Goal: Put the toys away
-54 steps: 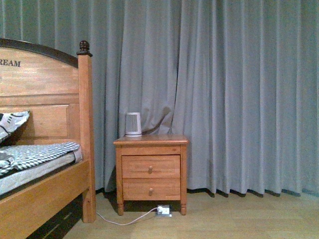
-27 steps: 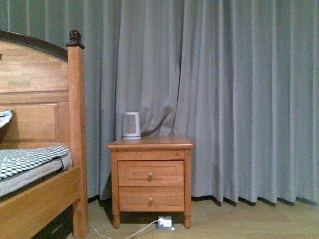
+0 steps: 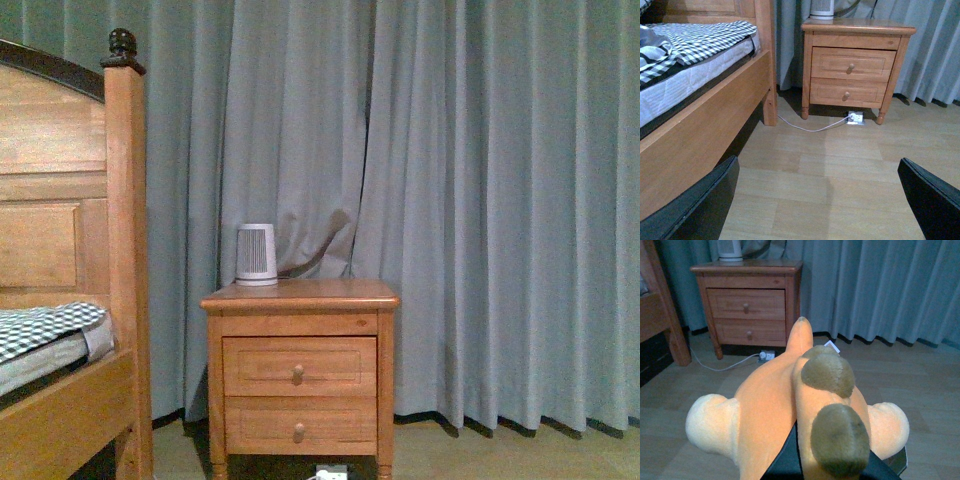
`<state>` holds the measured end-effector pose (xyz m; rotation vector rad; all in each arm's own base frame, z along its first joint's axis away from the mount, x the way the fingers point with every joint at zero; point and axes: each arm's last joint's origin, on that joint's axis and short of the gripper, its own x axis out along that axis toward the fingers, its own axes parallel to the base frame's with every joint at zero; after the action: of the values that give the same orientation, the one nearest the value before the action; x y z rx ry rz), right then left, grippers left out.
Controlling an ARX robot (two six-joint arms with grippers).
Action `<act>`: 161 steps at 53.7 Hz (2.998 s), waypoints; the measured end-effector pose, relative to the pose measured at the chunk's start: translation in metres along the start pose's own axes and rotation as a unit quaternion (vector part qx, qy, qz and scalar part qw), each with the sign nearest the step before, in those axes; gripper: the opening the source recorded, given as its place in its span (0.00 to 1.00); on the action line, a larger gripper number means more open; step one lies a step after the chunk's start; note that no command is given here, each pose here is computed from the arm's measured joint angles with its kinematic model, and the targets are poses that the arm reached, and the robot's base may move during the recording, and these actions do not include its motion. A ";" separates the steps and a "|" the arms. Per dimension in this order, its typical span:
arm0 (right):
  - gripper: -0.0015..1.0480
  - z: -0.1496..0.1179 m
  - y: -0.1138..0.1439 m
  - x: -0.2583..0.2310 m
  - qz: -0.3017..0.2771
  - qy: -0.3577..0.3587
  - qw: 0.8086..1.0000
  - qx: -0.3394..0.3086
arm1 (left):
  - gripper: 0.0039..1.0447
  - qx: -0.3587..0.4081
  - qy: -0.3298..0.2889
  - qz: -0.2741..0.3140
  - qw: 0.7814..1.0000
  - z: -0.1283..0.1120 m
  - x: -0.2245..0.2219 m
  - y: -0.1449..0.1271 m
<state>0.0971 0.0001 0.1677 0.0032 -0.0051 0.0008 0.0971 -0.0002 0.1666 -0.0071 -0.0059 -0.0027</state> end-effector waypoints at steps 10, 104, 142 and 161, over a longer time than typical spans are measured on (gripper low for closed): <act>0.06 0.000 0.000 0.000 0.000 0.000 1.000 0.000 | 0.94 0.000 0.000 0.000 1.000 0.000 0.000 0.000; 0.06 0.000 0.000 0.000 -0.004 0.000 1.000 0.000 | 0.94 0.000 0.000 0.000 1.000 0.000 0.000 0.000; 0.06 0.000 0.000 0.000 0.001 0.000 1.000 0.000 | 0.94 0.000 0.000 0.001 1.000 0.000 0.000 0.000; 0.06 0.000 0.000 0.000 -0.001 0.000 1.000 0.000 | 0.94 0.000 0.000 0.001 1.000 0.000 0.000 0.000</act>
<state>0.0972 0.0000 0.1676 0.0032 -0.0044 -0.0008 0.0971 -0.0001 0.1665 -0.0071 -0.0055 -0.0015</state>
